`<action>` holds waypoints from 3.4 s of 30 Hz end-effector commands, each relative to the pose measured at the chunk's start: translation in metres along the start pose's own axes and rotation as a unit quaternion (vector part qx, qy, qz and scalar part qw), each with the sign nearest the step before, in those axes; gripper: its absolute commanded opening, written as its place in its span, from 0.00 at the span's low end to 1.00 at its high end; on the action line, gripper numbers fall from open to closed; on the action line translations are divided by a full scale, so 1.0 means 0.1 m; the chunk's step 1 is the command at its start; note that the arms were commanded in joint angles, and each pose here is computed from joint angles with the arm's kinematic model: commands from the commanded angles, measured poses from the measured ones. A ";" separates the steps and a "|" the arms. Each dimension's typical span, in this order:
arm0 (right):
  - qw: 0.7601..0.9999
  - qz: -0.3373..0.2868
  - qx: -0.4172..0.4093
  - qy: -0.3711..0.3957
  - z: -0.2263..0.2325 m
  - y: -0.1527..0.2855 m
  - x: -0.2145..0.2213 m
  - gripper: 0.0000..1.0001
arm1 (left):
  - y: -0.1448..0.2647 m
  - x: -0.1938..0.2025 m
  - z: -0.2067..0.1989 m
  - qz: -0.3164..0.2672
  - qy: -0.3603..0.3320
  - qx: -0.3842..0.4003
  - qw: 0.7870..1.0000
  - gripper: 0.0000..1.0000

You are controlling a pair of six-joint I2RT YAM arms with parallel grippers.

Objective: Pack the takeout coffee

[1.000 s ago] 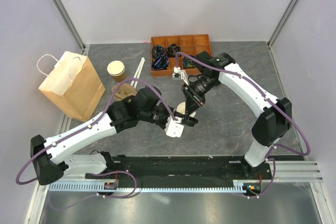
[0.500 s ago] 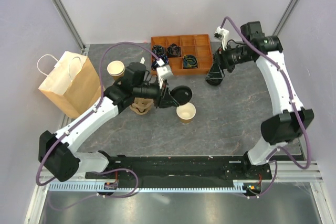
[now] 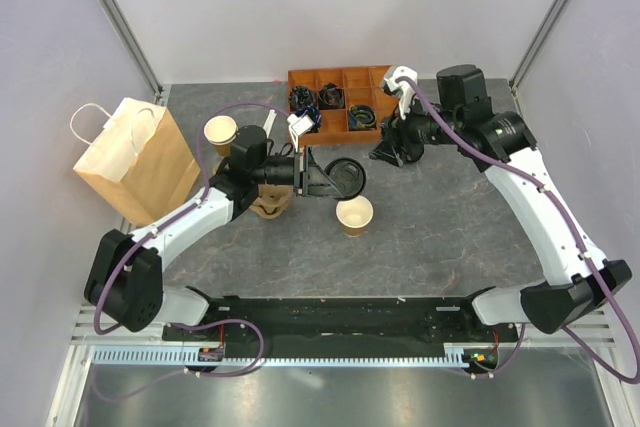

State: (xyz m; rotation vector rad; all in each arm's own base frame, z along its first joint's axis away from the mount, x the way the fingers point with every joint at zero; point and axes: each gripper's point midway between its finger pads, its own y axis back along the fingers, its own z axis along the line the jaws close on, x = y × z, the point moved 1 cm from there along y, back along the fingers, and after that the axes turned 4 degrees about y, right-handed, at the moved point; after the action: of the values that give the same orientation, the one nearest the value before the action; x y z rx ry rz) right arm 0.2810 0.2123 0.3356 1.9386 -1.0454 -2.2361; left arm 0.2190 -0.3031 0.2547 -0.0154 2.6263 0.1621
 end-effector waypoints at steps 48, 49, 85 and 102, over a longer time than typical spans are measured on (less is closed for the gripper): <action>0.990 0.094 0.035 0.101 0.12 -0.46 0.26 0.00 | 0.22 0.02 0.02 0.009 0.004 -0.020 1.000 0.85; 0.989 0.100 0.037 0.099 0.10 -0.44 0.30 0.00 | 0.28 -0.03 -0.06 0.003 -0.015 -0.023 1.000 0.87; 0.975 0.214 -0.017 0.056 0.10 -1.23 1.45 0.00 | 1.24 -0.62 -0.52 -0.093 -0.214 -0.192 0.953 1.00; 0.979 0.200 -0.027 0.035 0.02 -1.16 1.39 0.02 | 1.20 -0.60 -0.50 -0.086 -0.200 -0.178 0.960 1.00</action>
State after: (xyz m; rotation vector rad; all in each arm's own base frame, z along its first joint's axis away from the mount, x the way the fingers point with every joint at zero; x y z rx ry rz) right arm 0.2877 0.2434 0.1419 1.5527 -1.2670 -1.8957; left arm 0.2428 -0.1882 0.3333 -0.3040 2.1575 0.5668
